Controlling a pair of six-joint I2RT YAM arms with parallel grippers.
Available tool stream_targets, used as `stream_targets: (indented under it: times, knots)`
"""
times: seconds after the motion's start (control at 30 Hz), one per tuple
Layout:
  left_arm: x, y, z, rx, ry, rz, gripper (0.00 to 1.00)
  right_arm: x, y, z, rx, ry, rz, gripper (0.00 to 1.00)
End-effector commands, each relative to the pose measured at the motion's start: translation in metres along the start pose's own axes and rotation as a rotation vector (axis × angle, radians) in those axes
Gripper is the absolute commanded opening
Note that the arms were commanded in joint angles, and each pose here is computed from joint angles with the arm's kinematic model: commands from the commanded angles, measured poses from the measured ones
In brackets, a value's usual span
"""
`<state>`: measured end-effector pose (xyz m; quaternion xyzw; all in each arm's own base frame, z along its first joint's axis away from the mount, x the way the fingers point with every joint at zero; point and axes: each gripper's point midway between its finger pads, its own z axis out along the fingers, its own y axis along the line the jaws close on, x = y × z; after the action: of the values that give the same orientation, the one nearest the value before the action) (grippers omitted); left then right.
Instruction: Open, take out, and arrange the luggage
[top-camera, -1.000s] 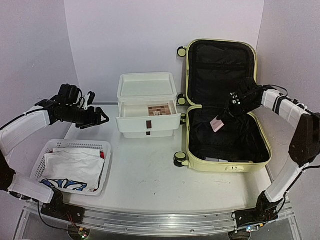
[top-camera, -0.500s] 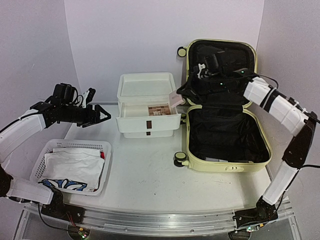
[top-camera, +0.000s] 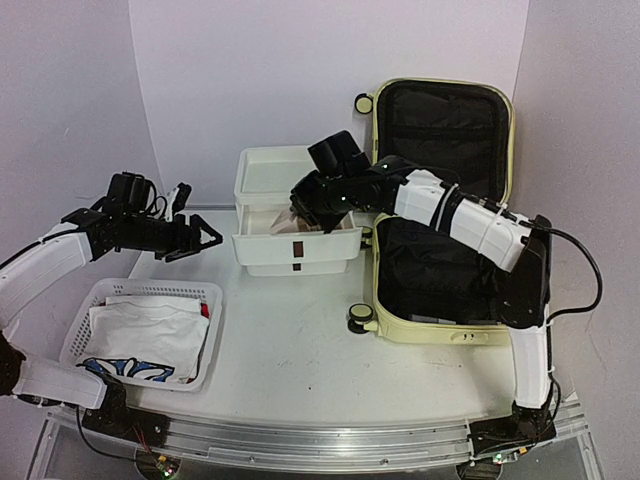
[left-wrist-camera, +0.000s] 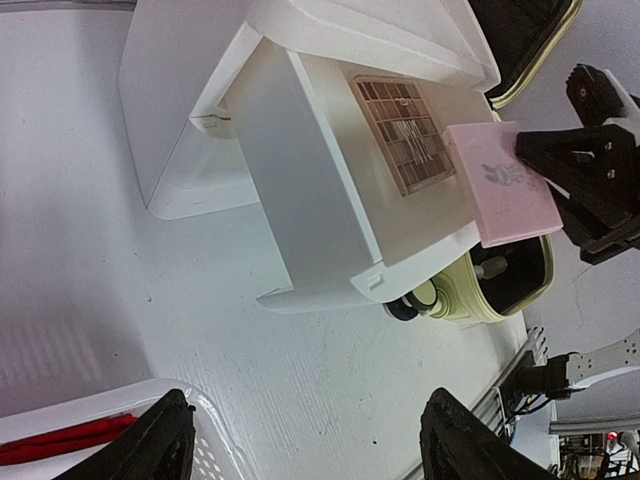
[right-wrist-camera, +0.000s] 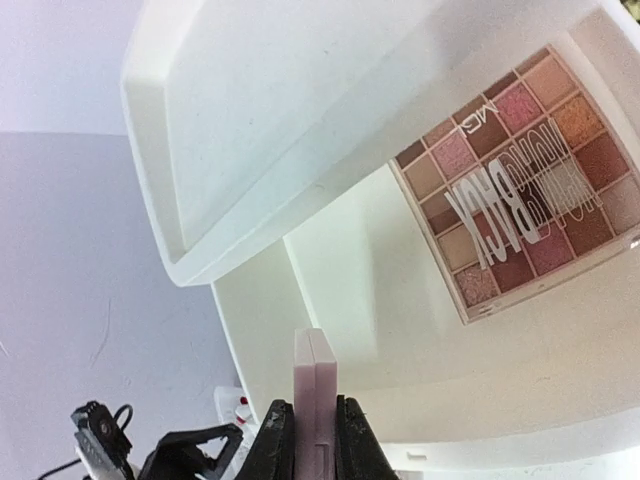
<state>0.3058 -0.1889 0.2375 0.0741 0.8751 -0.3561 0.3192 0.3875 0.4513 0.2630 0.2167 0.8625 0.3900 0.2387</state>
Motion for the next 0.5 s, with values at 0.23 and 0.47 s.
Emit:
stream_targets:
  times: [0.23,0.47]
  knots:
    - [-0.011,-0.01,-0.016,0.013,-0.08,0.042,0.78,-0.008,0.026,0.03,-0.042,-0.152,0.144,0.0]
    - [-0.008,-0.01,-0.019,0.007,-0.089,0.046,0.78,-0.011,0.029,0.051,-0.045,-0.206,0.092,0.04]
